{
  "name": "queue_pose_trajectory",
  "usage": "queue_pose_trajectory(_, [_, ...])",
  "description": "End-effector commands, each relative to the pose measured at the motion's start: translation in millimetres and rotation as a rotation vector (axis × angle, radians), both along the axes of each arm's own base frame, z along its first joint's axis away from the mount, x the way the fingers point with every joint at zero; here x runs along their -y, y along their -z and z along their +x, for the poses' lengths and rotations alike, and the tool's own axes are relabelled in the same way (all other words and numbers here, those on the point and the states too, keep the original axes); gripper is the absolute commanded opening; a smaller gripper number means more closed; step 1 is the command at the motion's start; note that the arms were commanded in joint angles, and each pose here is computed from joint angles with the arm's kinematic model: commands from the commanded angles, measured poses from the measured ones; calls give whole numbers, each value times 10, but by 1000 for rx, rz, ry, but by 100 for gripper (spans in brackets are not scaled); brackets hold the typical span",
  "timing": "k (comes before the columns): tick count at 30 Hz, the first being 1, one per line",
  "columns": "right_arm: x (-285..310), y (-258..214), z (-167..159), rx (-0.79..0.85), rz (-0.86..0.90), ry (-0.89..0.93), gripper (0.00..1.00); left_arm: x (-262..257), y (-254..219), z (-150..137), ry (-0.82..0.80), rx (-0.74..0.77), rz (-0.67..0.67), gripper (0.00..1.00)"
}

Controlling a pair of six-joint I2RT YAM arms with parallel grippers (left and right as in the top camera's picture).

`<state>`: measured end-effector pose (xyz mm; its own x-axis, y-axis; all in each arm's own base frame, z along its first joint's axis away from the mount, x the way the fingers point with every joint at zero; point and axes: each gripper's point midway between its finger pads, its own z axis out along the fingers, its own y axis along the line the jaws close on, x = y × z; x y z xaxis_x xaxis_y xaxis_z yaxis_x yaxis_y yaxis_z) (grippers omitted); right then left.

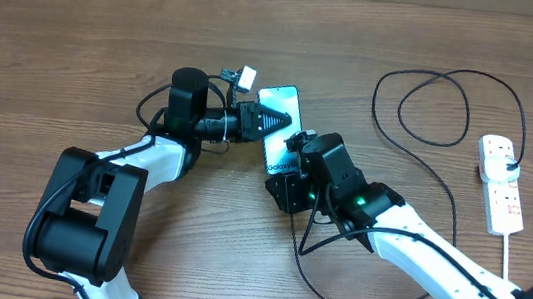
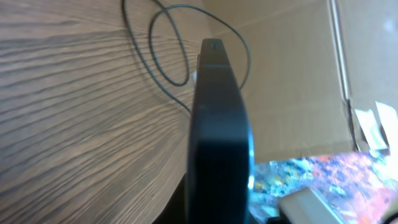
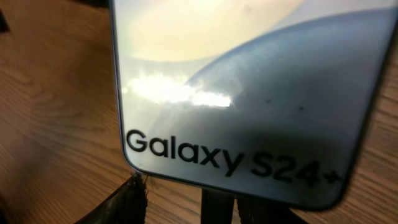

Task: Plug charger to phone and switch on socket

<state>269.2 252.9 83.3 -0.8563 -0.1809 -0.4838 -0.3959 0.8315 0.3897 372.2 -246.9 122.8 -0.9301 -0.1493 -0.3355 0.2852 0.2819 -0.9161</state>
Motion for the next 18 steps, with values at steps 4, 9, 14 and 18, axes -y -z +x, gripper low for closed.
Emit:
queue_pose_trajectory(4, [254,-567,220,175,-32,114,73,-18,387,-78,-64,-130,111,4])
queue_pose_trajectory(9, [514,-672,155,205,-105,176,91,-150,769,-107,-166,-255,288,4])
queue_pose_trajectory(14, [602,-642,102,184,-135,187,100,-54,726,-161,-82,-247,433,4])
queue_pose_trajectory(18, [704,-607,121,149,-133,244,100,-186,574,-118,-10,-181,611,4])
